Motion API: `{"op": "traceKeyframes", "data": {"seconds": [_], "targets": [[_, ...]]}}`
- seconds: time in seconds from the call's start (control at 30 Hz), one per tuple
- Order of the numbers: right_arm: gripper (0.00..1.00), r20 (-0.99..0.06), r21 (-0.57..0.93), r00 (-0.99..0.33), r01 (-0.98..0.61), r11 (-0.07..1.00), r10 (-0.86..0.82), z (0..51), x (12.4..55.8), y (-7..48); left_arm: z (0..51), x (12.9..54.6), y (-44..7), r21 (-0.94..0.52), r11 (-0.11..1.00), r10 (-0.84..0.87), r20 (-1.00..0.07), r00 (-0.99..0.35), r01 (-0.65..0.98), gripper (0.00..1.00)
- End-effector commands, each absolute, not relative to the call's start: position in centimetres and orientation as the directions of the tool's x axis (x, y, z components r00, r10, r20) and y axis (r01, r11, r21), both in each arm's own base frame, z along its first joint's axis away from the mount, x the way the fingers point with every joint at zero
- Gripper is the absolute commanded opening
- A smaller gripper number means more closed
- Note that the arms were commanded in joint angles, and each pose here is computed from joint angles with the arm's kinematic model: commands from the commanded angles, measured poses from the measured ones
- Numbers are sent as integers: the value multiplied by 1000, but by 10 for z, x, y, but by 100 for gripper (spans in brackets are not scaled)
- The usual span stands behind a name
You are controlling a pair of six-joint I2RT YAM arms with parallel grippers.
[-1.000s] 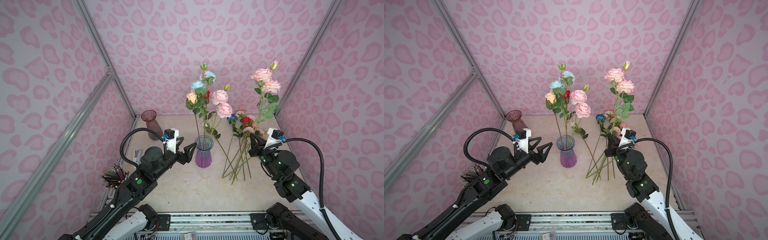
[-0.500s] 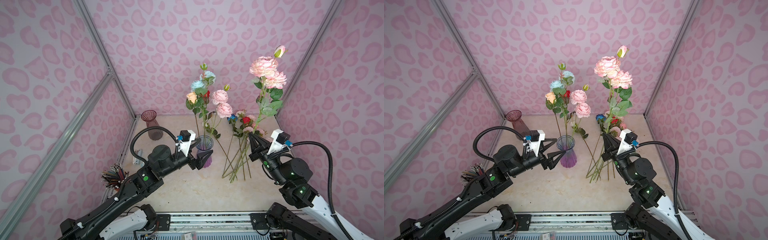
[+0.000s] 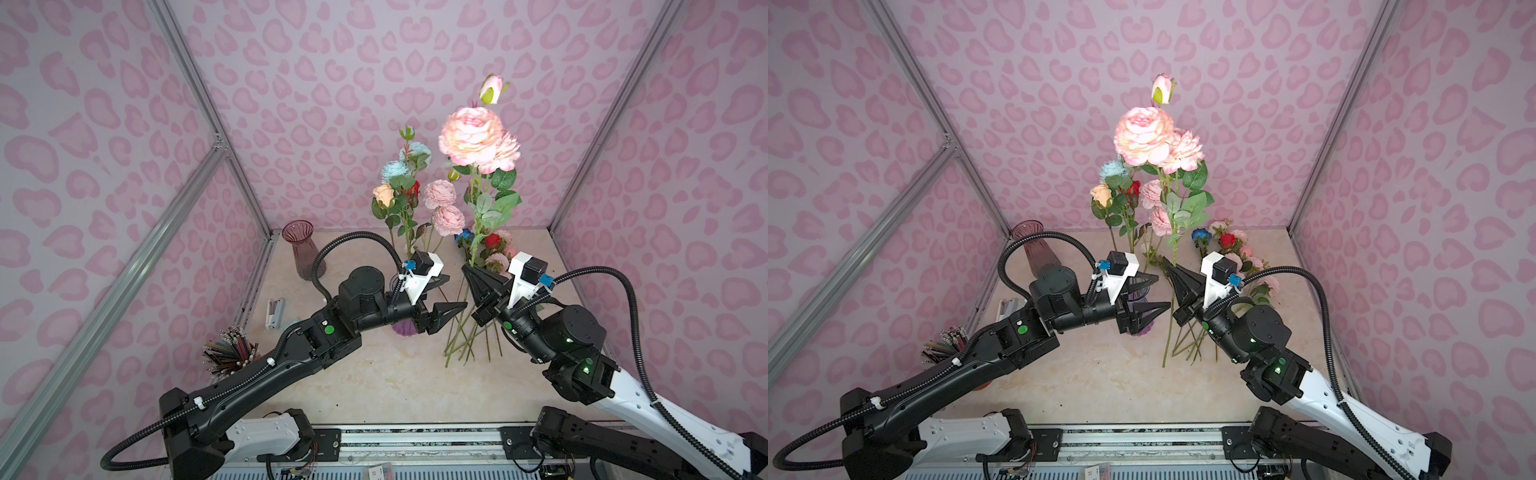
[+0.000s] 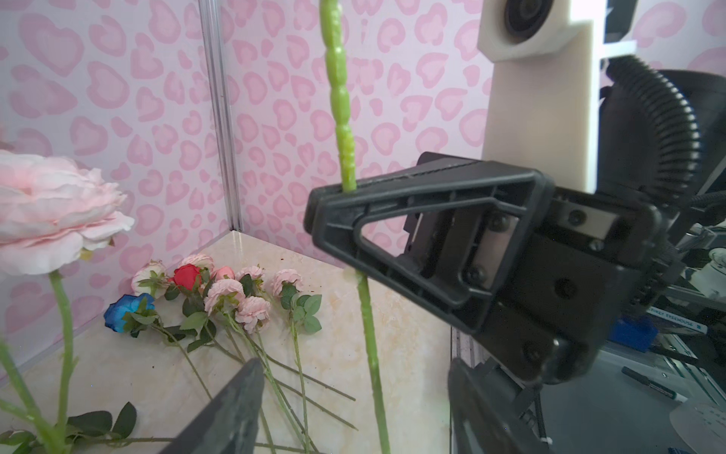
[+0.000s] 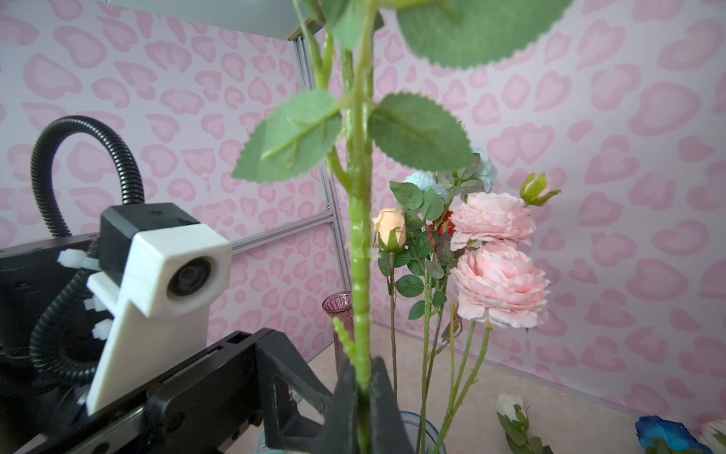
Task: Arrange the flowers into the vase
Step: 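Close the left gripper on the pink rose stems below the right gripper, then carry the pink roses to the vase with the left gripper while the right gripper withdraws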
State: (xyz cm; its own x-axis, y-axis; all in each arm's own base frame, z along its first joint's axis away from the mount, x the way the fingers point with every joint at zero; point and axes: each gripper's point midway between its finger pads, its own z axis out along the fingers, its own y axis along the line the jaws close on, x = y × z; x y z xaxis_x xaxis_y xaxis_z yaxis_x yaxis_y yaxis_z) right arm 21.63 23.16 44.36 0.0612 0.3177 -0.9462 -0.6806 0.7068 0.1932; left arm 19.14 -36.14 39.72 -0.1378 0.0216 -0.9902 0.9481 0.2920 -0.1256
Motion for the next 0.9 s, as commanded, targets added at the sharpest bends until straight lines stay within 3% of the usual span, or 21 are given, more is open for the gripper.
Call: {"op": "traceKeyframes", "data": {"seconds": [0.0, 0.1, 0.37, 0.47, 0.6, 0.67, 0.73, 0.8, 0.87], "targets": [[0, -927, 193, 112, -674, 713, 357, 458, 217, 229, 398, 190, -367, -133, 271, 6, -990, -140, 953, 75], [0, -922, 208, 104, -682, 701, 374, 459, 218, 233, 392, 191, -370, -154, 271, 12, -986, -164, 950, 71], [0, -899, 249, 89, -701, 668, 429, 460, 214, 233, 388, 197, -377, -195, 282, 9, -979, -206, 939, 23], [0, -895, 265, 75, -704, 659, 440, 457, 213, 233, 386, 199, -378, -203, 285, 9, -977, -215, 937, 18], [0, -881, 303, 44, -710, 635, 471, 452, 213, 234, 380, 202, -378, -211, 308, 24, -973, -229, 928, 4], [0, -878, 313, 27, -723, 616, 478, 450, 212, 237, 375, 205, -377, -209, 328, 32, -972, -232, 921, 4], [11, -883, 310, 14, -734, 605, 470, 449, 209, 241, 374, 211, -373, -209, 367, 23, -972, -234, 907, 4], [31, -893, 300, 7, -736, 606, 450, 449, 208, 242, 374, 225, -363, -198, 458, 17, -973, -231, 867, 4], [37, -898, 293, 6, -737, 609, 439, 451, 206, 241, 376, 239, -350, -164, 552, 12, -979, -205, 818, 4]]}}
